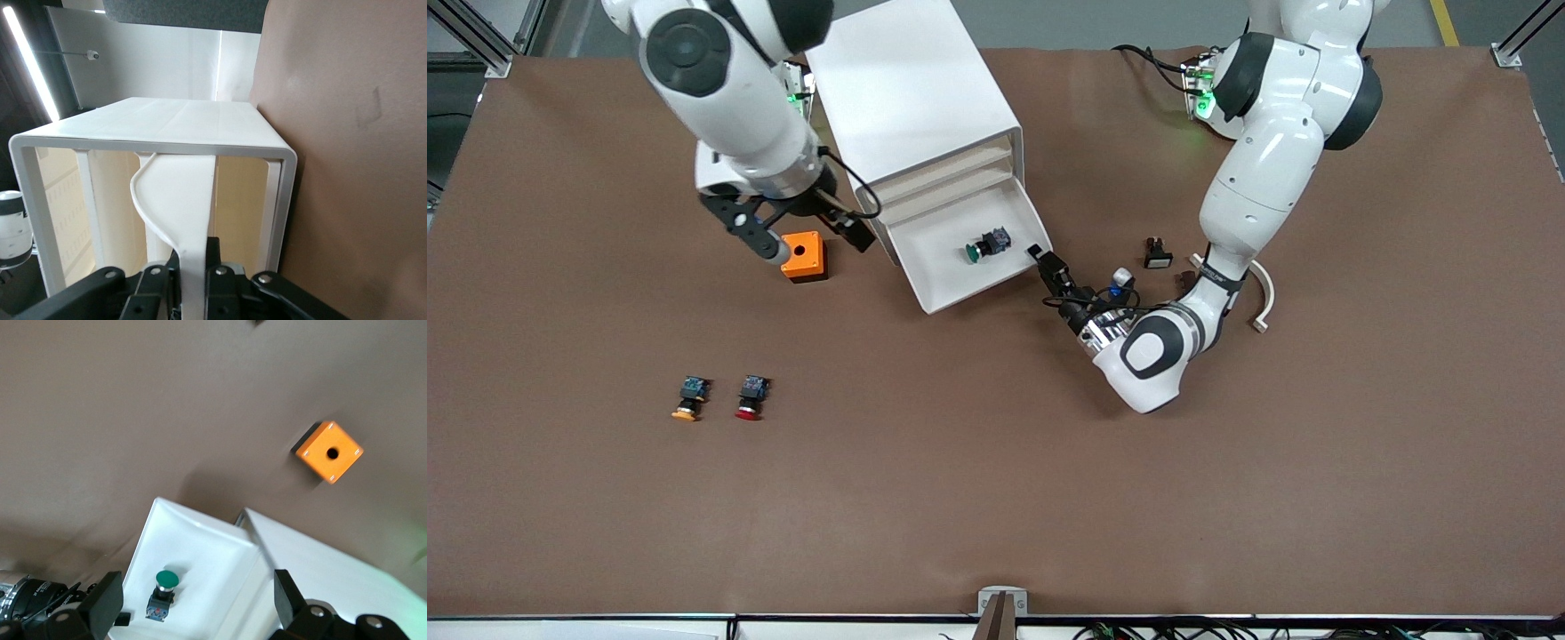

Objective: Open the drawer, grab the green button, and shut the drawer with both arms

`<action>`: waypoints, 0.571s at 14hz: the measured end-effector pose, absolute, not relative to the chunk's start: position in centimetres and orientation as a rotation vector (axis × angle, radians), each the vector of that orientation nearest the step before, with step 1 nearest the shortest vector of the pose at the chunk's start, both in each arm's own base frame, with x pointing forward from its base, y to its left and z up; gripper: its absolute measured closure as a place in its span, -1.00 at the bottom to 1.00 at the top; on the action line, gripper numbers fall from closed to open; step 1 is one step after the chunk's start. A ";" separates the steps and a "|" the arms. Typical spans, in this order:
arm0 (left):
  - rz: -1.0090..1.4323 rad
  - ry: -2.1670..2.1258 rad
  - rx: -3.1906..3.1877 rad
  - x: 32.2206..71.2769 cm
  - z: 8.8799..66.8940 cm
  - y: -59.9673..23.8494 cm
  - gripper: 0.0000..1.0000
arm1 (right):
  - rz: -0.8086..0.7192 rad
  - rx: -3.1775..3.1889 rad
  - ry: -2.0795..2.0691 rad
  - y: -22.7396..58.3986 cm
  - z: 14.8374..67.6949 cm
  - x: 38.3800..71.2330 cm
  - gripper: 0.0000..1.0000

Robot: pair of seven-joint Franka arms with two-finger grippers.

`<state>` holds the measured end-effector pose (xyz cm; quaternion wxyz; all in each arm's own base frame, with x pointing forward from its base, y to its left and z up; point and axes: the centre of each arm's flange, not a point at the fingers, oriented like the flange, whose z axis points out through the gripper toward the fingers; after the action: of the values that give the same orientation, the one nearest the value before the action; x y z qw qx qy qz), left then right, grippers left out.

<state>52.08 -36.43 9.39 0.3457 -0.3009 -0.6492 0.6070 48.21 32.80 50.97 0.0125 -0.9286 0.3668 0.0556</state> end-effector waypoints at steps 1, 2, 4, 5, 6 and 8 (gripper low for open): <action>1.578 -1.688 -0.778 52.2 9.4 -36.2 0.73 | 0.168 -2.880 1.179 34.4 50.0 47.5 -1.00; 1.578 -1.692 -0.778 52.3 9.4 -36.2 0.72 | 0.160 -2.865 1.212 36.1 49.0 47.0 -1.00; 1.581 -1.702 -0.781 52.4 9.3 -36.2 0.60 | 0.151 -2.836 1.274 38.8 47.1 46.1 -1.00; 1.607 -1.707 -0.817 52.7 9.4 -36.1 0.43 | 0.147 -2.824 1.302 40.0 46.1 45.8 -1.00; 1.660 -1.706 -0.895 53.1 9.6 -36.0 0.19 | 0.142 -2.812 1.329 41.1 45.2 45.4 -1.00; 1.795 -1.693 -1.104 54.6 10.7 -35.6 -0.23 | 0.121 -2.800 1.381 43.3 43.3 44.4 -1.00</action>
<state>54.61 -35.60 10.73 0.2172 -0.3987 -0.6113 0.6482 44.39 43.27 43.31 0.0086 -0.8961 0.4420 0.0388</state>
